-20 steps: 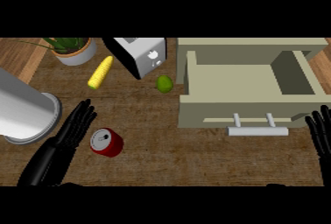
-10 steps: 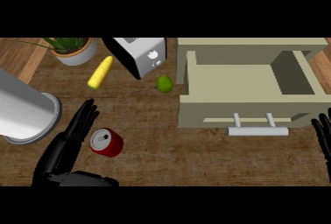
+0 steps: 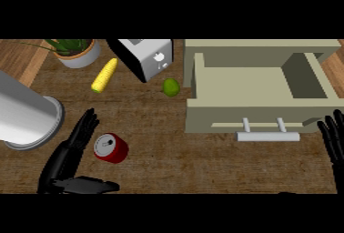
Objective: Pick up the can, place it into the drawer and close the drawer
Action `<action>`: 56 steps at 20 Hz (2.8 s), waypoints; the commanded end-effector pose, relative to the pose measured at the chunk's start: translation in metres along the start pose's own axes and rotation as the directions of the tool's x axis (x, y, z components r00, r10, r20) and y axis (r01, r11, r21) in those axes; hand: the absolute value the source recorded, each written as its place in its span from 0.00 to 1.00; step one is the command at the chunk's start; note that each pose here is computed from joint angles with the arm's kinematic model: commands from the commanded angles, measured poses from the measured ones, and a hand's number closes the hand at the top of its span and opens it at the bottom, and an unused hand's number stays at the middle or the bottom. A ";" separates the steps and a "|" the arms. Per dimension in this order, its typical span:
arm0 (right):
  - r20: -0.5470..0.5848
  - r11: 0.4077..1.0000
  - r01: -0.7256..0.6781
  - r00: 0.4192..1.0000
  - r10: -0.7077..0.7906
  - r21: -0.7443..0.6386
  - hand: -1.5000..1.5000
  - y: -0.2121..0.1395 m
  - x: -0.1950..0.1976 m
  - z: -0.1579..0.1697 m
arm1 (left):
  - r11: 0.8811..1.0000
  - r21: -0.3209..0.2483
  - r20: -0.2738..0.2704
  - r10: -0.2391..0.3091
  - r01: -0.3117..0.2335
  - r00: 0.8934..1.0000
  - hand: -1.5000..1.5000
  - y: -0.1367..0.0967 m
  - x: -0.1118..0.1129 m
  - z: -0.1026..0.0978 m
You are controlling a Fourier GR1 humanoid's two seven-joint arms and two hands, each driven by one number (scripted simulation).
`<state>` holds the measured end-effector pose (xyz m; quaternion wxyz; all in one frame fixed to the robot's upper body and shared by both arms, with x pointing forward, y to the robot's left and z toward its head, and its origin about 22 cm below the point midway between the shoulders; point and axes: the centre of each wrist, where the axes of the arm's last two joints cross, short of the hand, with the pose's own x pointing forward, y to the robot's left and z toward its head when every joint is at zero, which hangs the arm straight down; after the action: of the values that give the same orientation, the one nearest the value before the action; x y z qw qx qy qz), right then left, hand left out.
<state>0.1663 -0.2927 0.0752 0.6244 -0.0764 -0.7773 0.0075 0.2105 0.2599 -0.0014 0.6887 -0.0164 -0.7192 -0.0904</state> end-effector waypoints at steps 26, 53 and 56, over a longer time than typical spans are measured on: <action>0.017 1.000 0.006 1.000 -0.006 -0.012 0.00 -0.008 0.009 0.005 | 0.999 0.038 -0.081 0.015 -0.012 0.997 0.00 0.018 -0.103 0.007; 0.008 1.000 0.017 1.000 -0.017 0.000 0.00 -0.019 0.023 0.004 | 0.999 -0.030 -0.081 0.033 -0.035 0.996 0.00 -0.016 -0.109 -0.049; 0.014 0.999 0.008 1.000 -0.008 -0.031 0.00 -0.001 0.013 0.029 | 0.995 -0.069 -0.062 0.066 -0.070 0.996 0.00 -0.015 -0.104 -0.031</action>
<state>0.1502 -0.2992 0.0880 0.6177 -0.0751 -0.7828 -0.0007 0.2562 0.2588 -0.1027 0.7142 -0.0396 -0.6932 -0.0891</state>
